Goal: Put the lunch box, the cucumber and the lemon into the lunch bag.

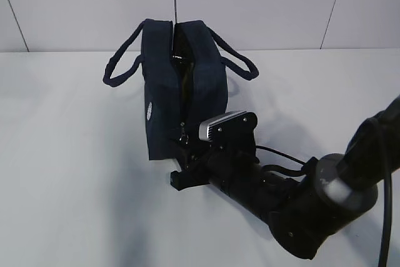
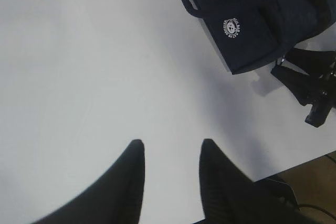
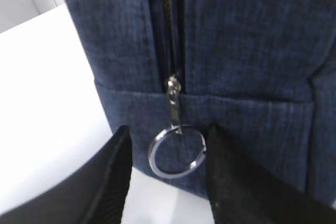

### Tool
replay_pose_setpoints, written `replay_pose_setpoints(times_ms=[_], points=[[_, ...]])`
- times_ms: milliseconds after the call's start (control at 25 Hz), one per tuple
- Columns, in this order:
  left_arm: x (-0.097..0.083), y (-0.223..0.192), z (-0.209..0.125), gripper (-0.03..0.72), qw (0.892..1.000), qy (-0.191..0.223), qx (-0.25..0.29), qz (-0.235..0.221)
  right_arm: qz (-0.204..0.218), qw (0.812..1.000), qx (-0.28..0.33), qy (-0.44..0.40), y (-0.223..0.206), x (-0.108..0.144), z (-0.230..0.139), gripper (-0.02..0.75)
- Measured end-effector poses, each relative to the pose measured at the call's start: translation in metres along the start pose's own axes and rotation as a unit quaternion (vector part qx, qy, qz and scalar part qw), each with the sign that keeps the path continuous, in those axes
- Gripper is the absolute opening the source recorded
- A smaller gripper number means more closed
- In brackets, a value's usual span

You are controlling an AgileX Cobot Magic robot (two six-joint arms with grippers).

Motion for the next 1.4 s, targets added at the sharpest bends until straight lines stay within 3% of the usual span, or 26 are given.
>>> replay_pose_setpoints(times_ms=[720,1400], points=[[0.0,0.0,0.0,0.237,1.0,0.0,0.0,0.0,0.0,1.0,0.019,-0.001,-0.008,0.0,-0.011,0.347],[0.0,0.0,0.0,0.237,1.0,0.0,0.0,0.0,-0.003,1.0,0.016,-0.024,-0.007,0.0,-0.01,0.265]])
Point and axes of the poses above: a point on each arm's last joint axis where the gripper is mounted, y pointing back along that axis away from the gripper, x along the wrist's bending axis when the last joint is at zero, z = x × y, the point moved 6 cm from there along -y, pointing out along that axis toward the gripper, and after that the axes turned 13 degrees about y, right-handed, at the moved point
